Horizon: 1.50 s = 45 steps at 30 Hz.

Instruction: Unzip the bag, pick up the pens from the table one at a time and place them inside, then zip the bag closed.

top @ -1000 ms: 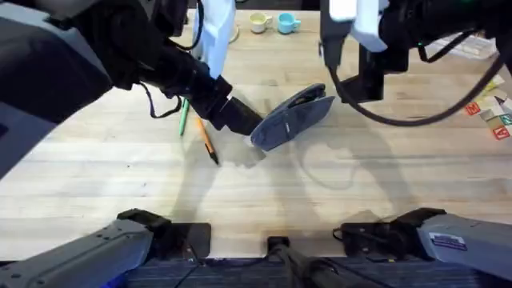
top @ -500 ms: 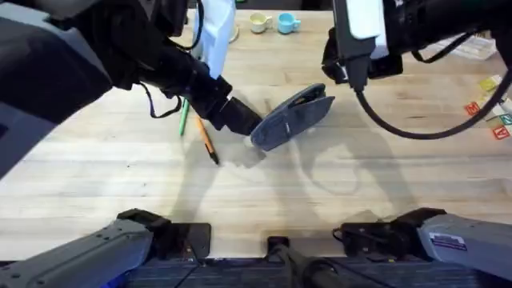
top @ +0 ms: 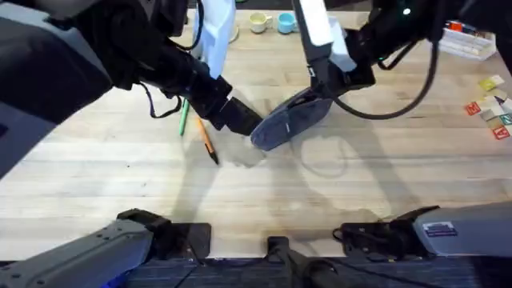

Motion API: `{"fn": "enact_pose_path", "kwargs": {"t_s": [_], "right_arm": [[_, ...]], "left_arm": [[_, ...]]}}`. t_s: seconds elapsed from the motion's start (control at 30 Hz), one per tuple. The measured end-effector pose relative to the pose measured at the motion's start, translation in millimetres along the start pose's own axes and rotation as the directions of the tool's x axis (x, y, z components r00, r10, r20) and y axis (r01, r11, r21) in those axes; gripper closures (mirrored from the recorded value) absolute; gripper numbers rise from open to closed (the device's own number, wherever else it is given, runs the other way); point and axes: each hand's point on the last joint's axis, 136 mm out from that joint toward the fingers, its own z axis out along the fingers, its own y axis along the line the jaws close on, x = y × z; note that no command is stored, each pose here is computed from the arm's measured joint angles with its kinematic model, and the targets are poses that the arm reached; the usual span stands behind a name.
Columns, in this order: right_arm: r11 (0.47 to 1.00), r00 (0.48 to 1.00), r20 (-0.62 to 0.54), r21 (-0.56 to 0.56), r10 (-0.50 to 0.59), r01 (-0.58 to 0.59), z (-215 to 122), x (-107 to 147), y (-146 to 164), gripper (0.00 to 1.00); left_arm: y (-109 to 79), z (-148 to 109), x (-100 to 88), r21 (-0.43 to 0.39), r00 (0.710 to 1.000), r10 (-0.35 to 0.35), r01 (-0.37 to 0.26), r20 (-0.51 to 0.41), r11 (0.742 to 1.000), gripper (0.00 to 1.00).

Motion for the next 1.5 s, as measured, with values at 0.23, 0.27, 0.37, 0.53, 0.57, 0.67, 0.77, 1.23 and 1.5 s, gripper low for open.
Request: {"fn": "enact_pose_path", "kwargs": {"t_s": [0.23,0.27,0.37,0.53,0.57,0.67,0.77,1.23,1.5], "right_arm": [[0.997,1.000,-0.009,-0.073,0.024,-0.025,25,9,3,0.969],[0.996,1.000,-0.010,-0.081,0.027,-0.027,28,10,3,0.969],[0.994,0.999,-0.014,-0.104,0.034,-0.035,37,13,4,0.969],[0.991,0.999,-0.016,-0.126,0.041,-0.043,52,18,2,0.971],[0.991,0.999,-0.017,-0.130,0.043,-0.044,55,18,2,0.970],[0.990,0.999,-0.017,-0.131,0.043,-0.045,60,20,0,0.970],[0.991,0.999,-0.017,-0.129,0.042,-0.044,61,20,-1,0.970],[0.992,0.999,-0.016,-0.123,0.037,-0.038,61,20,-2,0.006],[0.990,0.999,-0.017,-0.132,0.040,-0.042,61,20,0,0.006]], "left_arm": [[0.0,0,0.0,0.000,1.000,0.000,0.000,0.000,1.000,0.008],[0.0,0,0.0,0.000,1.000,0.000,0.000,0.000,1.000,0.008],[0.0,0,0.0,0.000,1.000,0.000,0.000,0.000,1.000,0.008],[0.0,0,0.0,0.000,1.000,0.000,0.000,0.000,1.000,0.006],[0.0,0,0.0,0.000,1.000,0.000,0.000,0.000,1.000,0.007],[0.0,0,0.0,0.000,1.000,0.000,0.000,0.000,1.000,0.007],[0.0,0,0.0,0.000,1.000,0.000,0.000,0.000,1.000,0.007],[0.0,0,0.0,0.000,1.000,0.000,0.000,0.000,1.000,0.008],[2.0,0,0.9,-0.012,1.000,-0.001,0.001,-0.005,1.000,0.008]]}}
